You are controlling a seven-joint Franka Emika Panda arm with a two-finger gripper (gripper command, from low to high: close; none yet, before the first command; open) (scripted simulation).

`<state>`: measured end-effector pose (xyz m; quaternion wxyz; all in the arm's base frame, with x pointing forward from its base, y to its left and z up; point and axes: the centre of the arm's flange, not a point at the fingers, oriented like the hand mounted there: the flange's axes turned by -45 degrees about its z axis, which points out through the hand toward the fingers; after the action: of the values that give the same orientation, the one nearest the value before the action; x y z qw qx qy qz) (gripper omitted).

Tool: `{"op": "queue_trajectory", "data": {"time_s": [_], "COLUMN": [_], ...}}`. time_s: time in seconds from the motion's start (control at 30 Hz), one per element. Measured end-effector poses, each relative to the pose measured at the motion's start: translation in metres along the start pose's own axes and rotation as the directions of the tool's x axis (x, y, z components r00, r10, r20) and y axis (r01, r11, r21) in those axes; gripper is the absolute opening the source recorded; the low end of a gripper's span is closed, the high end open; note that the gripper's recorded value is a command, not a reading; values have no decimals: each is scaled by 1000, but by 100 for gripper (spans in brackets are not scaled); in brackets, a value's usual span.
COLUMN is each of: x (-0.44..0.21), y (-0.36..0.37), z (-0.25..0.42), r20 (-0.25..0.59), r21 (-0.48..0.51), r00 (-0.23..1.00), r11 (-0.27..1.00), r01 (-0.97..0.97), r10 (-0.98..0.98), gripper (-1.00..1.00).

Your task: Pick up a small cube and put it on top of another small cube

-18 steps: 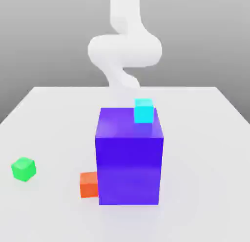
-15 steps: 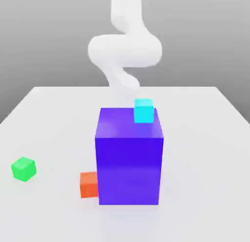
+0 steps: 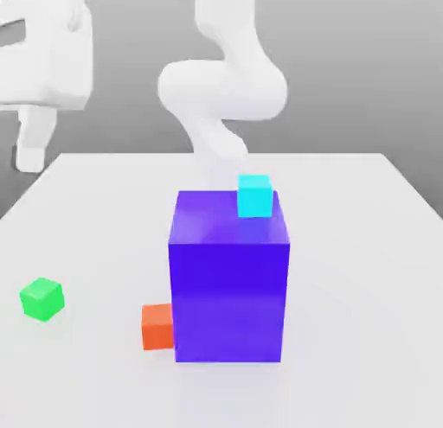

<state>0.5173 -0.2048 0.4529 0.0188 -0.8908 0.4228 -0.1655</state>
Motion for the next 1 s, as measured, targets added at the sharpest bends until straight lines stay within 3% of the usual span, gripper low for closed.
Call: {"op": "queue_trajectory", "data": {"time_s": [0.3, 0.47, 0.6, 0.63, 0.83, 1.0], "x": [24, 16, 0, -3, -4, 11], "y": [91, 156, 176, 178, 179, 171], "z": [153, 235, 296, 305, 310, 255], "r20": [109, 129, 129, 129, 128, 127], "r21": [-171, -281, -301, -301, -301, -301], "r00": [925, 823, 802, 801, 801, 798], "r11": [924, 817, 793, 792, 792, 790], "r01": [-343, -504, -529, -530, -531, -535], "r10": [363, 553, 584, 585, 586, 589], "gripper": [0, 0, 0, -100, -100, -100]}}
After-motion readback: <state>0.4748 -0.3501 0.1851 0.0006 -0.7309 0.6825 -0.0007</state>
